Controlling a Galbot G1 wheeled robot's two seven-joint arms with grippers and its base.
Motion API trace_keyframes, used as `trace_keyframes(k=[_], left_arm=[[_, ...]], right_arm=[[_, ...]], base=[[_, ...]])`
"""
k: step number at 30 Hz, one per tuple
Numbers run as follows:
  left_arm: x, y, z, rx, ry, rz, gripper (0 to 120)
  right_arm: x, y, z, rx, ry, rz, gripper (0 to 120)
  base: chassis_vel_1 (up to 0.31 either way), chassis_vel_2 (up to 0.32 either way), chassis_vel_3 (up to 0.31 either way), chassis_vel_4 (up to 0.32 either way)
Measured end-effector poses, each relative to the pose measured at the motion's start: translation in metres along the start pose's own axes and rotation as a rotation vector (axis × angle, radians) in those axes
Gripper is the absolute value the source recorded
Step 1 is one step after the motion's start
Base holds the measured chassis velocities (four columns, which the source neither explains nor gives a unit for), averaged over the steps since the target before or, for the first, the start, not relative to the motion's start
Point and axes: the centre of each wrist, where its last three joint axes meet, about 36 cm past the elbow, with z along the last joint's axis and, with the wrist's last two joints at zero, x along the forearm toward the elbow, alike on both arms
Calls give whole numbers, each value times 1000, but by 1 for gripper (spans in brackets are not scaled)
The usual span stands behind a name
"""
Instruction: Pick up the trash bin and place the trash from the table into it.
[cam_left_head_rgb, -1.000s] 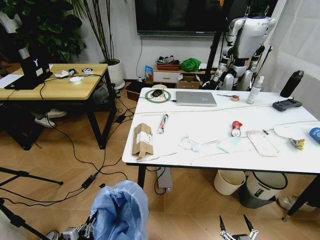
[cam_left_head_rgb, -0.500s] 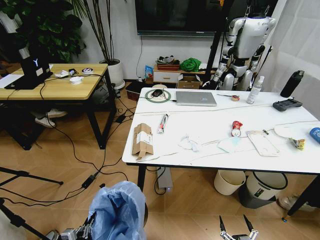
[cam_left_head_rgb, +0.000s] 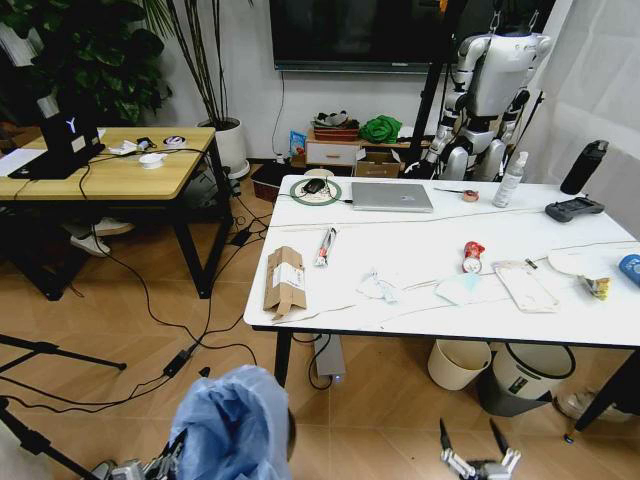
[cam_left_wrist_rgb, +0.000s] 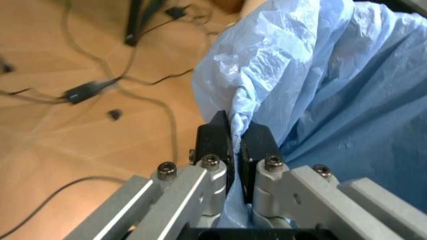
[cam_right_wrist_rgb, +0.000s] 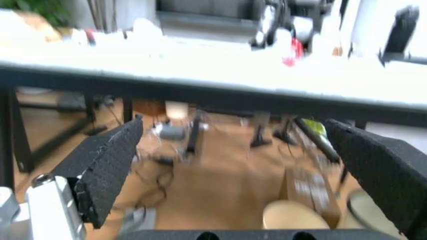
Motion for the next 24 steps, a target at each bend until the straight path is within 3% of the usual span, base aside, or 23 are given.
trace_keyframes(k=[6,12,17,24], left_arm=[[0,-8,-6,-52,44,-44,0],[5,-9,-5,-43,41,-45,0],[13,-14,-10,-6,44,-36,0],[29,-24,-5,24,17,-69,0]], right_arm=[[-19,-24,-42,13,-65,-47,100],[-53,-20,-93,-105,-114,-60,100],[-94,-13,-132,-228,-53,-107,100],[-165,1,-178,-198,-24,-307,100]], base=[[0,0,0,0],[0,0,0,0],[0,0,0,0],[0,0,0,0]])
